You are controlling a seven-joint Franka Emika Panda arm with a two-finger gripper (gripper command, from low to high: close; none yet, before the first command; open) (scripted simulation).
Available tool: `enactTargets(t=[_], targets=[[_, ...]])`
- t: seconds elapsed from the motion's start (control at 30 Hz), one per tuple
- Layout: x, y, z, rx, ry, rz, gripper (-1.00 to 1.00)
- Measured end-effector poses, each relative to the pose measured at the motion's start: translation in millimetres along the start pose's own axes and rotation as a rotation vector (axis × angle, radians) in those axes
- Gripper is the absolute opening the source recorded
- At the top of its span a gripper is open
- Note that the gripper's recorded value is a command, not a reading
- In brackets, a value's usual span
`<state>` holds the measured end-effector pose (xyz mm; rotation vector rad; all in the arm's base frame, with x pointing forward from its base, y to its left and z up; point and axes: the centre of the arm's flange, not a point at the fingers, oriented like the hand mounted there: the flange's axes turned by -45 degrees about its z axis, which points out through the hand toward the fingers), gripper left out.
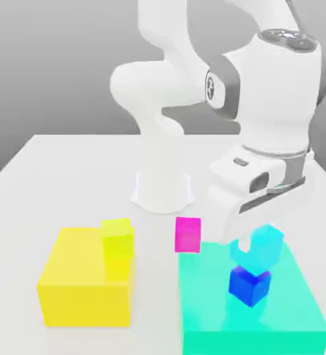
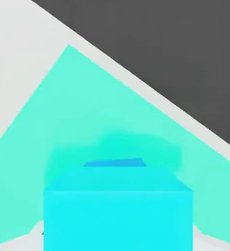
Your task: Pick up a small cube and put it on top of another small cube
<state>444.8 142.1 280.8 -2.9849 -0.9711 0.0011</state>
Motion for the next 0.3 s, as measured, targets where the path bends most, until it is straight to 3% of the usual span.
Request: enactTargets(t=[0.17, 0.3], targets=[[-2, 4, 6, -0.001, 0.000, 0.009, 1.00], [1, -1, -37, -0.003, 0.000, -0.003, 1.00]])
